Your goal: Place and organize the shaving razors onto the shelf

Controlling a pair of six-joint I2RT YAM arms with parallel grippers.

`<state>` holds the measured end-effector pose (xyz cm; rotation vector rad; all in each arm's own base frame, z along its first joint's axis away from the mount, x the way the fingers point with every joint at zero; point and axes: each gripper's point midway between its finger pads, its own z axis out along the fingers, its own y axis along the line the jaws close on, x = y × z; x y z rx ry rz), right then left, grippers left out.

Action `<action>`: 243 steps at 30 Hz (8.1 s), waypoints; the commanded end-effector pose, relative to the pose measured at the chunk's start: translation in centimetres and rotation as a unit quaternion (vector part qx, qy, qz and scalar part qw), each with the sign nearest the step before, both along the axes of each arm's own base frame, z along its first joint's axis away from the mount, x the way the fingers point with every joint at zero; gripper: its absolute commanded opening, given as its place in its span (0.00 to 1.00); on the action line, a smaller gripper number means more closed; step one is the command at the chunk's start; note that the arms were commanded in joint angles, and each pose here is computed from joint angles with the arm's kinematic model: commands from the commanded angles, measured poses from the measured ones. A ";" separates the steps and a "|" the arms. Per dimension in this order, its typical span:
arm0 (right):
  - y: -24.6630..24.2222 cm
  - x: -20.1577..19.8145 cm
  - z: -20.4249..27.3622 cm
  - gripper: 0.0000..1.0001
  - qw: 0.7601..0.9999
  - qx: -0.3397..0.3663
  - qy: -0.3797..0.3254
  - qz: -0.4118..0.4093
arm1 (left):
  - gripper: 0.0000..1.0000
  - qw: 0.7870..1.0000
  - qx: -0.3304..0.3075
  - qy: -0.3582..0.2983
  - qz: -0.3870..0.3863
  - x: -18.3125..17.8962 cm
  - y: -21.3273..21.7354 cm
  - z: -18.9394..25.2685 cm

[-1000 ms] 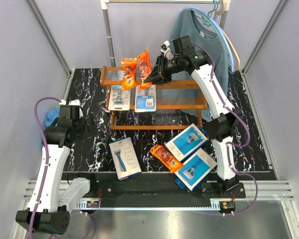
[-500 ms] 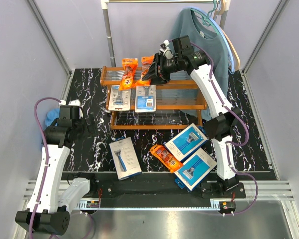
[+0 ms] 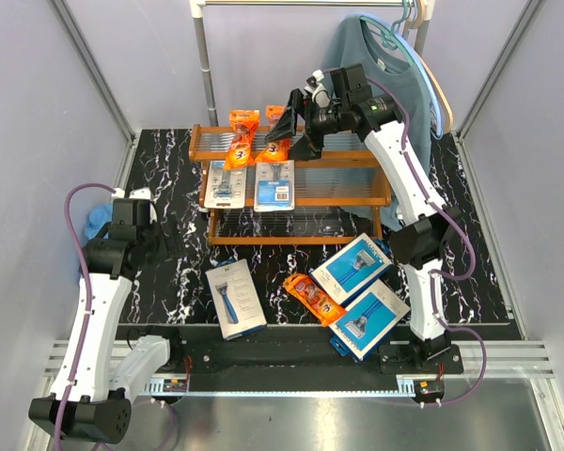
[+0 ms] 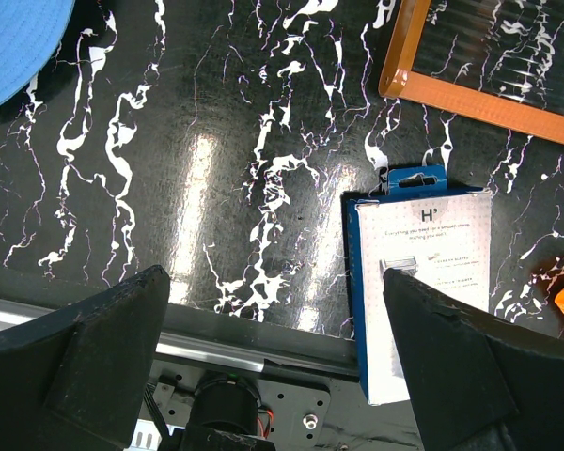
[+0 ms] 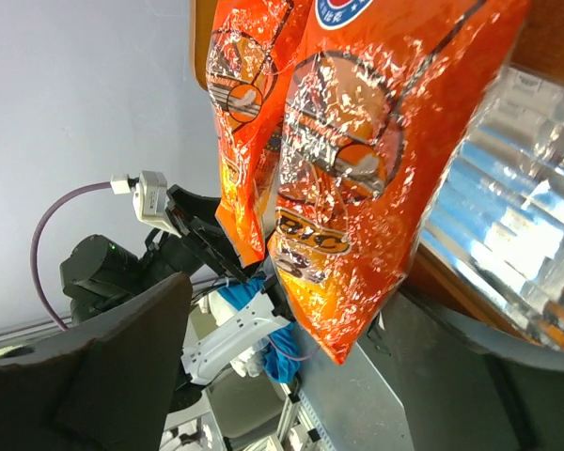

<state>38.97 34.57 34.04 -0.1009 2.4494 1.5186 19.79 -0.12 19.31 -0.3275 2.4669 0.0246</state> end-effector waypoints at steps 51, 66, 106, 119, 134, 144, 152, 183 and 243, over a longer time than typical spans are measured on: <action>-9.2 -10.7 -0.5 1.00 0.990 -0.067 -0.055 -0.110 | 0.99 0.962 -0.241 -0.035 -0.127 0.2 -13.0 0.9; -12.8 -19.1 -10.3 1.00 0.988 -0.085 0.026 -0.127 | 0.96 0.899 -0.396 0.043 -0.182 -3.4 -27.7 -3.8; -15.1 -23.2 -15.1 0.99 0.981 -0.110 0.063 -0.150 | 0.11 0.874 -0.438 0.168 -0.125 -6.1 -35.5 -16.8; -15.3 -23.6 -15.9 1.00 0.979 -0.111 0.069 -0.153 | 0.00 0.897 -0.395 0.132 -0.151 -5.3 -34.6 -14.7; -14.9 -23.2 -14.8 1.00 0.983 -0.096 0.052 -0.147 | 0.00 0.908 -0.340 0.032 -0.244 -3.9 -33.0 -5.2; -14.2 -23.5 -13.6 1.00 0.989 -0.064 0.035 -0.127 | 0.00 0.861 -0.346 -0.005 -0.374 -5.0 -34.8 -1.1; -13.9 -24.0 -13.6 0.99 0.992 -0.051 0.037 -0.111 | 0.00 0.813 -0.394 -0.049 -0.425 -5.5 -36.2 3.2; -13.4 -25.5 -13.4 0.11 0.997 -0.006 0.018 -0.079 | 0.00 0.760 -0.449 -0.042 -0.469 -5.6 -37.7 6.1; -10.3 -15.4 -0.1 0.00 0.991 -0.038 -0.111 -0.060 | 0.99 0.988 0.047 -0.104 -0.101 -0.5 -9.8 -0.6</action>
